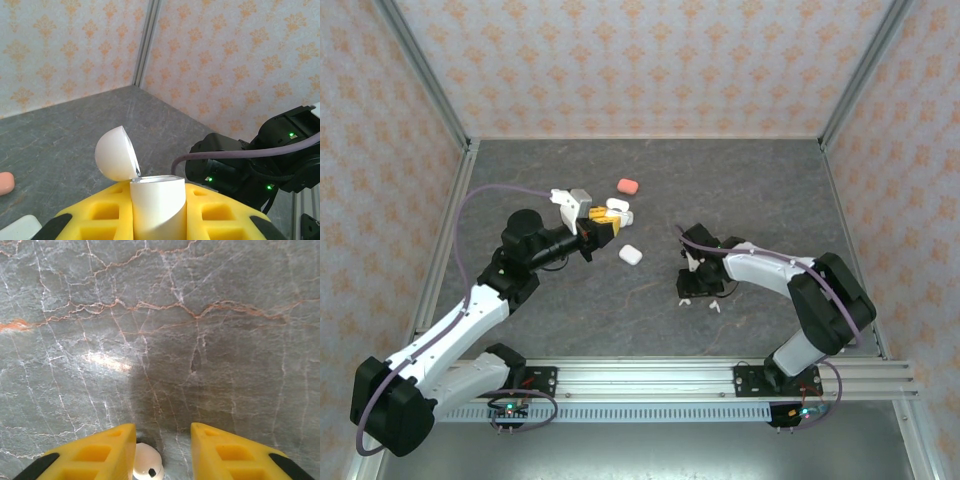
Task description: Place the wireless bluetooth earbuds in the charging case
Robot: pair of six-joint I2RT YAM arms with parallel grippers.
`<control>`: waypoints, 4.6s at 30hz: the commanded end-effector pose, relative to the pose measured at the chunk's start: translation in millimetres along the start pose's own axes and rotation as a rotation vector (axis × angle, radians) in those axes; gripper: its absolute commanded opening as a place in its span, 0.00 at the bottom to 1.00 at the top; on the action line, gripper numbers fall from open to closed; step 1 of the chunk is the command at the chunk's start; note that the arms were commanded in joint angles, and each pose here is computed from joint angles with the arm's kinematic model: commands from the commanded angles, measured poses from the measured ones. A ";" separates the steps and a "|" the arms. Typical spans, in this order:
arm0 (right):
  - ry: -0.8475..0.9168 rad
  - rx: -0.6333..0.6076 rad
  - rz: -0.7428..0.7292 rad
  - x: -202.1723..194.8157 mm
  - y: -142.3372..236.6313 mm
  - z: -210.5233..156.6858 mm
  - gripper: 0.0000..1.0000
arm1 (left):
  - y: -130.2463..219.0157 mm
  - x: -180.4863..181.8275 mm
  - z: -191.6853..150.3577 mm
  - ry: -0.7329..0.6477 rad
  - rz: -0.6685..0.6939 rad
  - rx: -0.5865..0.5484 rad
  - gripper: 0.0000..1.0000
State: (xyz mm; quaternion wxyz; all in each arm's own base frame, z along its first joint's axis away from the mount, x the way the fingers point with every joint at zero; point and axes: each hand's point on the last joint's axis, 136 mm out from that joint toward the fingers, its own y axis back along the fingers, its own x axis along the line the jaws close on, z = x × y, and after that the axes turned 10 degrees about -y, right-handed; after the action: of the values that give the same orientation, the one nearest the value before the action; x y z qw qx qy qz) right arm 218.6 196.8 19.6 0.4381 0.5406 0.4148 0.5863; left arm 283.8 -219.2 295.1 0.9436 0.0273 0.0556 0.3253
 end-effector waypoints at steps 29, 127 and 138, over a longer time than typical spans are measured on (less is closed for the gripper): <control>0.154 -0.131 0.016 30.6 49.9 17.2 0.21 | -0.1 -0.1 4.2 -0.022 0.007 -0.014 0.00; 0.490 -0.618 0.571 194.3 274.4 79.2 0.38 | 1.3 -32.4 29.2 -0.083 -0.124 -0.129 0.00; 0.493 -0.598 0.616 206.7 274.1 82.7 0.43 | 1.7 -33.3 28.5 -0.084 -0.128 -0.126 0.00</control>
State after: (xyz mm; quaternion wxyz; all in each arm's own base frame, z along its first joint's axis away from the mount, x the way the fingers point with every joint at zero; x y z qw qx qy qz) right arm 277.3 317.0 328.1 0.2828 0.3389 0.1578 0.8833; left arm 265.8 -238.2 311.0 0.9625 -0.0012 0.0258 0.2700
